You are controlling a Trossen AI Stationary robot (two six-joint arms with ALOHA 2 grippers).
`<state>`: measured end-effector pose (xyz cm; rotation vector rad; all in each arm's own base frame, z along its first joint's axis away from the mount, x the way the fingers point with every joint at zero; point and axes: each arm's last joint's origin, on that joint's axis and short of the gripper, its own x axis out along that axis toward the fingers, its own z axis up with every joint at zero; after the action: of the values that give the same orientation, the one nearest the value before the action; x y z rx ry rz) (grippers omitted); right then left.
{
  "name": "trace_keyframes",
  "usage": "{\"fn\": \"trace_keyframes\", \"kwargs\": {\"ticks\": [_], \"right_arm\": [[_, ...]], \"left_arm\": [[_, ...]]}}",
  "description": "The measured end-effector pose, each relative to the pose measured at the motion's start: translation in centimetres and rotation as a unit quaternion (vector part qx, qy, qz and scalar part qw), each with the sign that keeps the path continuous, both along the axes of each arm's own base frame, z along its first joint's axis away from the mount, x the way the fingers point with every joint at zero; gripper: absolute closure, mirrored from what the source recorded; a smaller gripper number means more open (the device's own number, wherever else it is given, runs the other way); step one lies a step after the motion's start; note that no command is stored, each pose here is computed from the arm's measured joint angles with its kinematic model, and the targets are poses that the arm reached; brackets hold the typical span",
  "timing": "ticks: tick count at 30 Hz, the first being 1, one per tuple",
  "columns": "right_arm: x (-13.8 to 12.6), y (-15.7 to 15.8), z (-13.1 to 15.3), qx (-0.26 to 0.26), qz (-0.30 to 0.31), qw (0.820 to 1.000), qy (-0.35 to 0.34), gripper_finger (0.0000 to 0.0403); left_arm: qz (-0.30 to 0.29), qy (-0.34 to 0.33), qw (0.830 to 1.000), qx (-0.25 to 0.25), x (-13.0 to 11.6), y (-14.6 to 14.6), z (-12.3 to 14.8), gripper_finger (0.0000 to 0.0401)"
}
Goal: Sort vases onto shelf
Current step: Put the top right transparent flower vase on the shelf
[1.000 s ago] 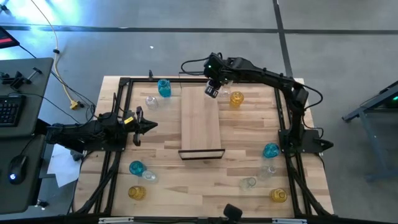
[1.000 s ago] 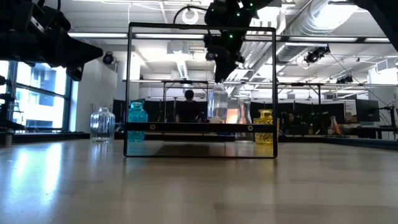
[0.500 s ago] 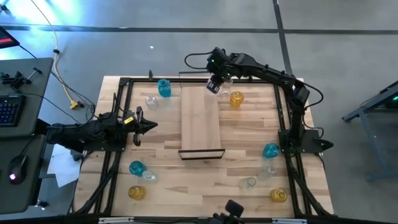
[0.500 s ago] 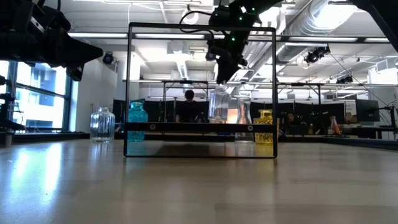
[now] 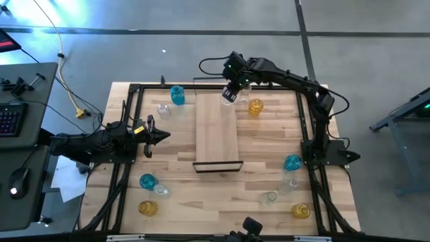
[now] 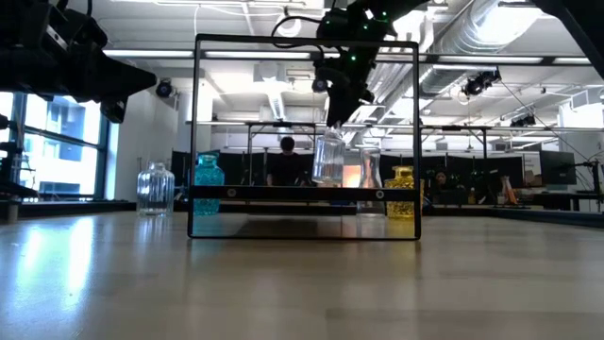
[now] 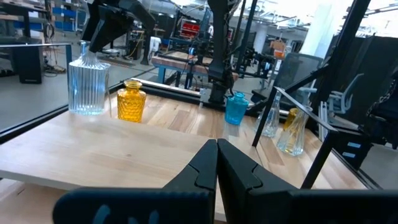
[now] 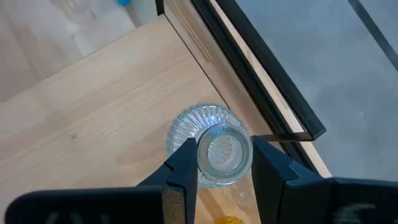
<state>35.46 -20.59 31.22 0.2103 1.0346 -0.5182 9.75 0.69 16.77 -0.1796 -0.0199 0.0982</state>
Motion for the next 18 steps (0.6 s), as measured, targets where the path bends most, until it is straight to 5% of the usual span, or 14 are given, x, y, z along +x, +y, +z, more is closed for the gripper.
{"fn": "trace_keyframes", "kwargs": {"ticks": [18], "right_arm": [[1.3, -0.7, -2.2, -0.011, 0.004, 1.000, 0.022, 0.0319]], "left_arm": [[0.000, 0.000, 1.000, 0.000, 0.0, 0.0, 0.0, 0.0400]]}}
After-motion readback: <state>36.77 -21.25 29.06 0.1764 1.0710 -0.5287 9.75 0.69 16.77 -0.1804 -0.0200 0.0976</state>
